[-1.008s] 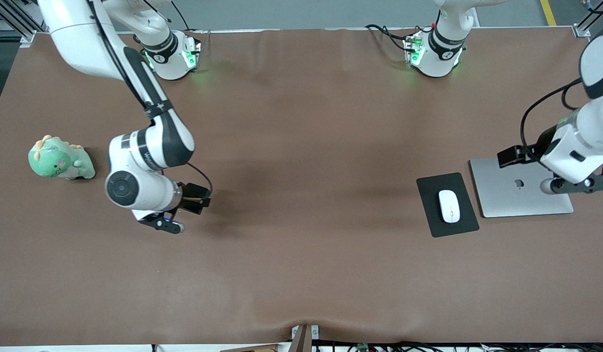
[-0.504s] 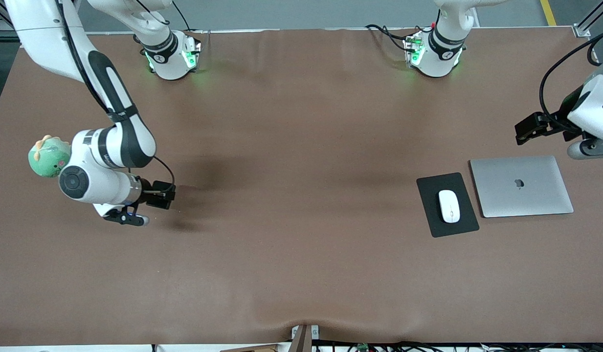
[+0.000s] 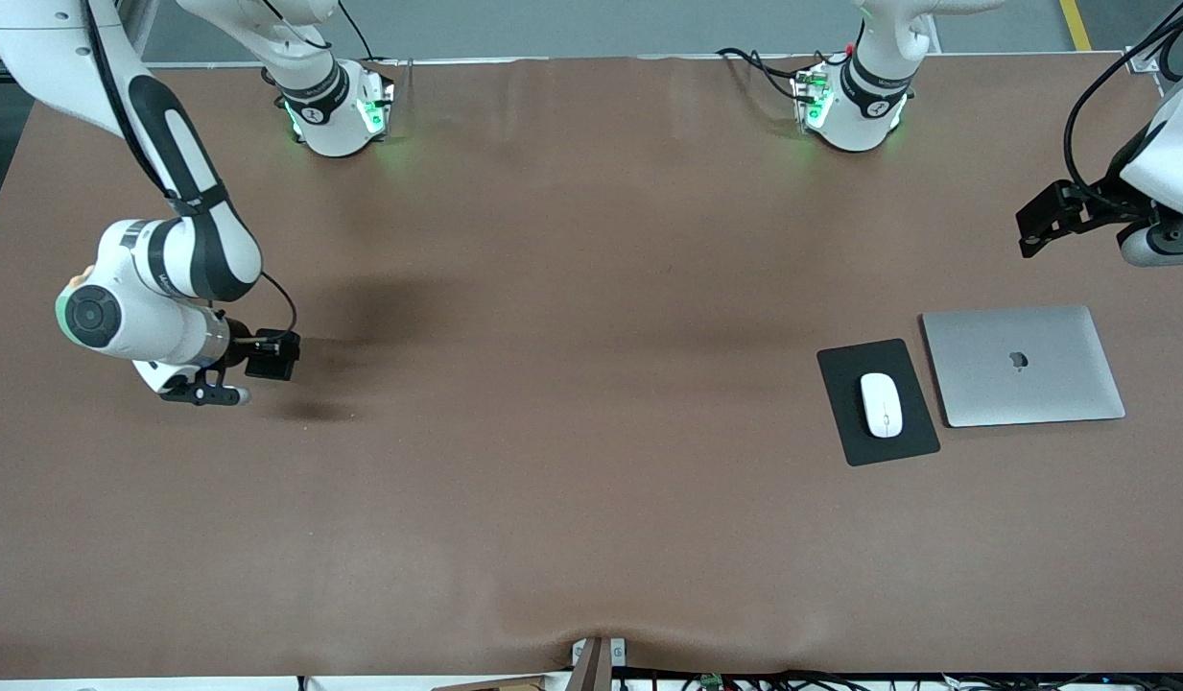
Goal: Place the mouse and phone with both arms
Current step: 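Open the left gripper and withdraw while the right gripper carries the phone, then lower the phone beside the green plush toy and open the right gripper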
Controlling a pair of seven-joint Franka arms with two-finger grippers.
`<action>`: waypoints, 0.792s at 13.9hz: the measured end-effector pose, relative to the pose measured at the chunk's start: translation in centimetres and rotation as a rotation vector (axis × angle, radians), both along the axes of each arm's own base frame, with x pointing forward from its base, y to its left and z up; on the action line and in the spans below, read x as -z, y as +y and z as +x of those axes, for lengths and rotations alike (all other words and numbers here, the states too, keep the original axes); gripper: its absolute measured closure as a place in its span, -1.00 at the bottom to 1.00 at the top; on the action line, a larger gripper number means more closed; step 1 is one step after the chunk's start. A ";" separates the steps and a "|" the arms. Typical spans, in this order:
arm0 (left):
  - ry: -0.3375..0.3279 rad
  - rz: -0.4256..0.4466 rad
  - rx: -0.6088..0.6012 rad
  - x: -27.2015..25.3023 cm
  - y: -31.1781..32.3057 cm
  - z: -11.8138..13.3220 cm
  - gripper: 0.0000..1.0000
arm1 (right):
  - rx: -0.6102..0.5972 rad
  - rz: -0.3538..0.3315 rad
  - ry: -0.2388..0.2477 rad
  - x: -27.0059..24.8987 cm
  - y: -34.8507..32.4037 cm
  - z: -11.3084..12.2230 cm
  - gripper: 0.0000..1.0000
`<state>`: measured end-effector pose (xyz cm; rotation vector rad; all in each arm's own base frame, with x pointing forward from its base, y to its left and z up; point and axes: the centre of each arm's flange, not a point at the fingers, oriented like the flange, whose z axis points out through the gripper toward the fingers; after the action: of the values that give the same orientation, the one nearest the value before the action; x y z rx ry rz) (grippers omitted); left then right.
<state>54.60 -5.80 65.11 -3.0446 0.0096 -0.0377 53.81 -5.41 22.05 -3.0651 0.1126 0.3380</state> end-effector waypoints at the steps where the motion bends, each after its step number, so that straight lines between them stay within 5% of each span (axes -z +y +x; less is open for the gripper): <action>1: 0.000 0.000 -0.003 0.0 0.2 0.0 -1.00 | 0.002 0.005 0.007 0.7 -1.2 -0.8 -0.60; 7: 0.016 -0.024 -0.002 0.9 0.0 0.2 -1.00 | -0.016 0.011 -0.017 4.2 -3.4 -4.7 -0.60; 11: 0.022 -0.074 -0.005 0.9 -0.3 0.1 -1.00 | -0.007 0.007 -0.033 4.5 -4.3 -5.2 -0.60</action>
<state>54.75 -6.09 64.16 -3.1191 0.0020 -0.0046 48.60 -9.74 17.57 -3.0629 0.0991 0.2870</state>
